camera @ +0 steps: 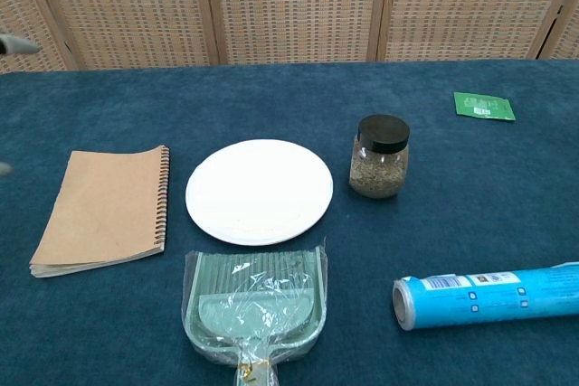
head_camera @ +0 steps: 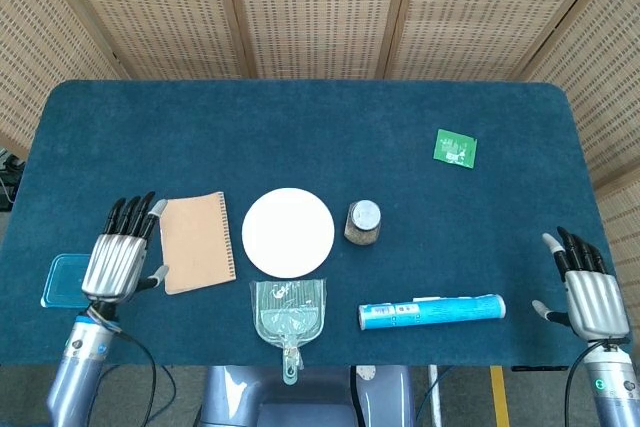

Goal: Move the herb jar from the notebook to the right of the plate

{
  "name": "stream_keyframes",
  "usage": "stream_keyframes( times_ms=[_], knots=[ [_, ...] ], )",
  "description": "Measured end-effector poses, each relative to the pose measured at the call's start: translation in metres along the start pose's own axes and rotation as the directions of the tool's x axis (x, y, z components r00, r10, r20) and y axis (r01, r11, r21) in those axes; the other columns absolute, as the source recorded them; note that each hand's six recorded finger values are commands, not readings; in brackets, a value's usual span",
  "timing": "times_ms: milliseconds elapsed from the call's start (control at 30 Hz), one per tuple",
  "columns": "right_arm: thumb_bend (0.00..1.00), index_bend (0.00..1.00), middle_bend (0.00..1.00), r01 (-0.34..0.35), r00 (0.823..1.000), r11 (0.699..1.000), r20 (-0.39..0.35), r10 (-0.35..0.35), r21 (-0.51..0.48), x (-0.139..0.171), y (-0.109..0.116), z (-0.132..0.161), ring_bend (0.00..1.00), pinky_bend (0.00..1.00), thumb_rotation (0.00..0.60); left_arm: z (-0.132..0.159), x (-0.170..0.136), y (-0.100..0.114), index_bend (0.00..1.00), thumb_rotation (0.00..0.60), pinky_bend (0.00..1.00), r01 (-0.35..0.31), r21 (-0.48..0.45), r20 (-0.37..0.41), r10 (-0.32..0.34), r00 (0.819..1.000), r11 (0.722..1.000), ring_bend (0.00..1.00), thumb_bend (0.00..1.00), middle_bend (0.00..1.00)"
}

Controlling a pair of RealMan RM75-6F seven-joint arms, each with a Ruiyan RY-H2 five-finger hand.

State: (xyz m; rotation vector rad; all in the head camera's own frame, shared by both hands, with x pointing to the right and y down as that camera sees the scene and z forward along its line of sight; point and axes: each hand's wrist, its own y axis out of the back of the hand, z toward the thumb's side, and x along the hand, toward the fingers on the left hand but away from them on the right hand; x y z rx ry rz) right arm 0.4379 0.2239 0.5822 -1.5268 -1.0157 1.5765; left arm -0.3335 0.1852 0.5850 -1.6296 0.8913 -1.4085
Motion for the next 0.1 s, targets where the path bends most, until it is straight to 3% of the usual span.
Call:
stream_keyframes(
  times_ms=[100],
  knots=[
    [0.03, 0.09, 0.00, 0.005, 1.000, 1.000, -0.012, -0.005, 0.007, 0.001, -0.001, 0.003, 0.00, 0.08, 0.600, -0.019, -0.022, -0.010, 0.00, 0.588, 0.00, 0.030, -0.007, -0.045, -0.030, 0.999, 1.000, 0.00, 0.22, 0.00]
  ],
)
